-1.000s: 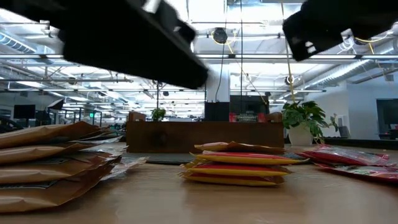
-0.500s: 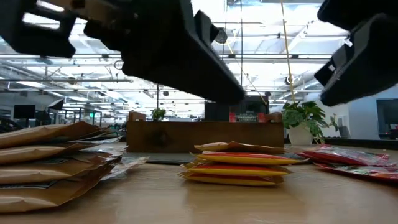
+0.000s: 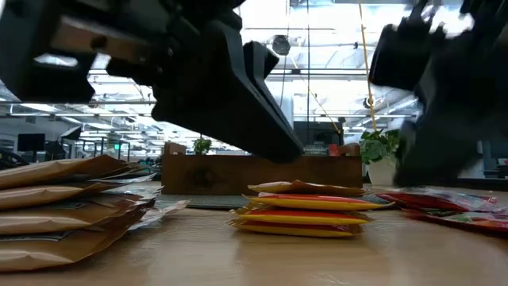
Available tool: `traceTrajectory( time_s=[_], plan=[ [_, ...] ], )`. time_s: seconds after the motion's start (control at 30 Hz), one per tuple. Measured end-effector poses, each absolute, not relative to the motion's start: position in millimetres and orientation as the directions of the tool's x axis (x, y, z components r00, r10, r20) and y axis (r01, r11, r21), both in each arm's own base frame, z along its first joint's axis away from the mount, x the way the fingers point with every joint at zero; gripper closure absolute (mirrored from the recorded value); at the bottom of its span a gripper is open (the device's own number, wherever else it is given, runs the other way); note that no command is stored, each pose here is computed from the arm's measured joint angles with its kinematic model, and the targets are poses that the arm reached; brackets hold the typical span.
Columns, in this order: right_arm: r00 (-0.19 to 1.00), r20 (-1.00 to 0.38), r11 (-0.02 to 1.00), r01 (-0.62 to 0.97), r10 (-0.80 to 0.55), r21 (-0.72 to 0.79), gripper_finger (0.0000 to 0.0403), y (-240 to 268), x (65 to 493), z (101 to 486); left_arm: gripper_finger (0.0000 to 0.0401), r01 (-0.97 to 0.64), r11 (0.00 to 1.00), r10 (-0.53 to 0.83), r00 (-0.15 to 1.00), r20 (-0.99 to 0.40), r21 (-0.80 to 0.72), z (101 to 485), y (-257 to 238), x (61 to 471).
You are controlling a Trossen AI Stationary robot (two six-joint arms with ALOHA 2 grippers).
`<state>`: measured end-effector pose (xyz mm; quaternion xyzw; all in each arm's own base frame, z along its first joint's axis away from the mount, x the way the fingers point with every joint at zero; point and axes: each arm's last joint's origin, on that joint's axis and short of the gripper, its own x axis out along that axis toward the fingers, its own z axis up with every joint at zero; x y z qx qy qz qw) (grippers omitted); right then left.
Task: Pick & Place Tea
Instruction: Put the yellow tea bag into the middle section of the wooden organizer
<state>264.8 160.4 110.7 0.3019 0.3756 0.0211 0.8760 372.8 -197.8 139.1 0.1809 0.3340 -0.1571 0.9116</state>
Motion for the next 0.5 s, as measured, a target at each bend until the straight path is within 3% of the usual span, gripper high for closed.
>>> traceTrajectory(
  time_s=[0.23,0.5],
  plan=[
    [0.729,-0.607,0.792,0.15,0.315,0.592,0.0266,155.8,276.2,101.8,0.0385,0.409,0.893,-0.19,0.72,-0.667,0.187,129.6,-190.9,378.8],
    [0.726,-0.589,0.78,0.119,0.355,0.615,0.0267,155.7,277.4,103.2,0.0397,0.399,0.903,-0.195,0.708,-0.679,0.157,116.1,-180.7,386.8]
  ],
)
